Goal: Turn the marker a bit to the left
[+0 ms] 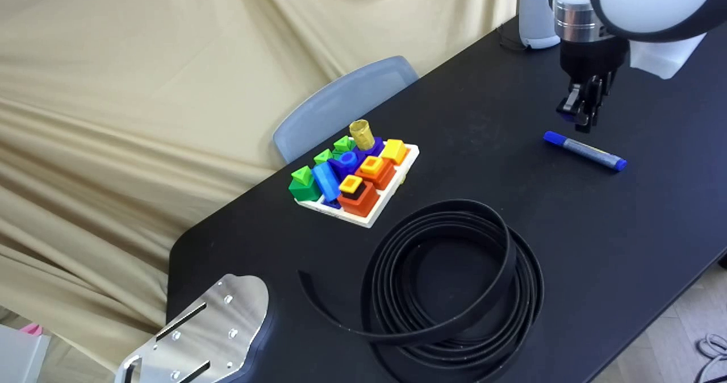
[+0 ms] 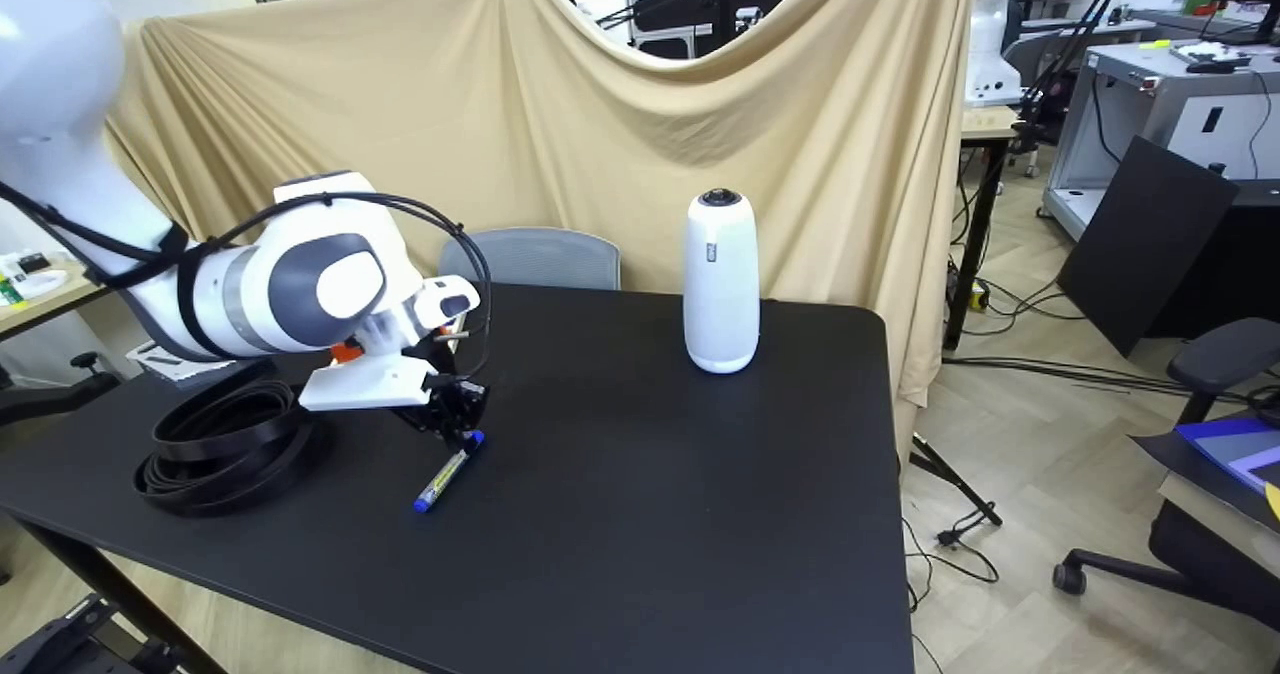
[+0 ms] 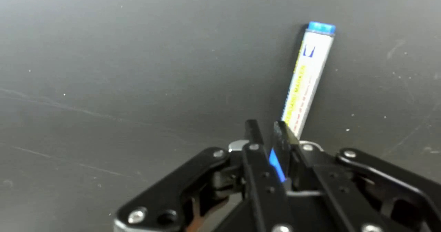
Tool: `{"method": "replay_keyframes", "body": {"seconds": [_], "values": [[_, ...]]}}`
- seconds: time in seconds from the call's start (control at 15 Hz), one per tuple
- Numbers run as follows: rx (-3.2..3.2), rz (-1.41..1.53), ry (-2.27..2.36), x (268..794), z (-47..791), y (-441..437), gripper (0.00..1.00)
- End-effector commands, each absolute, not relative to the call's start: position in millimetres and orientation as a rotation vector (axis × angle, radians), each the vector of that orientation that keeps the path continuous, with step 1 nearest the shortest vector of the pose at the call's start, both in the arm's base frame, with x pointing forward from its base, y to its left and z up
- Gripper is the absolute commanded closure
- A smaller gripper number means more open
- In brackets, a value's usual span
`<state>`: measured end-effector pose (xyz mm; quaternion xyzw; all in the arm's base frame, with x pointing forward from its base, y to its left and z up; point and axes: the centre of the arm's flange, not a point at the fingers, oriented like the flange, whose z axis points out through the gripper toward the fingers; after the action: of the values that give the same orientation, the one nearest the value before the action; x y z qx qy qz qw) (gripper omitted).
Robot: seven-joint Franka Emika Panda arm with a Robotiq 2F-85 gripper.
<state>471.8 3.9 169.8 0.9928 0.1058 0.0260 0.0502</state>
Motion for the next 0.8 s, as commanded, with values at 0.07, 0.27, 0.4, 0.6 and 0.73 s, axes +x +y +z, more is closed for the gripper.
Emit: {"method": "replay_keyframes", "body": {"seconds": [0.07, 0.27, 0.4, 0.6, 0.73], "values": [[3.026, 0.116, 0.263, 470.2, 193.9, 14.4, 0.45], [3.04, 0.12, 0.25, 472.4, 194.0, 20.3, 0.25], [3.046, 0.117, 0.25, 472.5, 191.1, 26.1, 0.12], [3.054, 0.107, 0.225, 470.0, 184.5, 32.6, 0.0], [3.06, 0.094, 0.196, 467.4, 179.7, 33.3, 0.0]]}}
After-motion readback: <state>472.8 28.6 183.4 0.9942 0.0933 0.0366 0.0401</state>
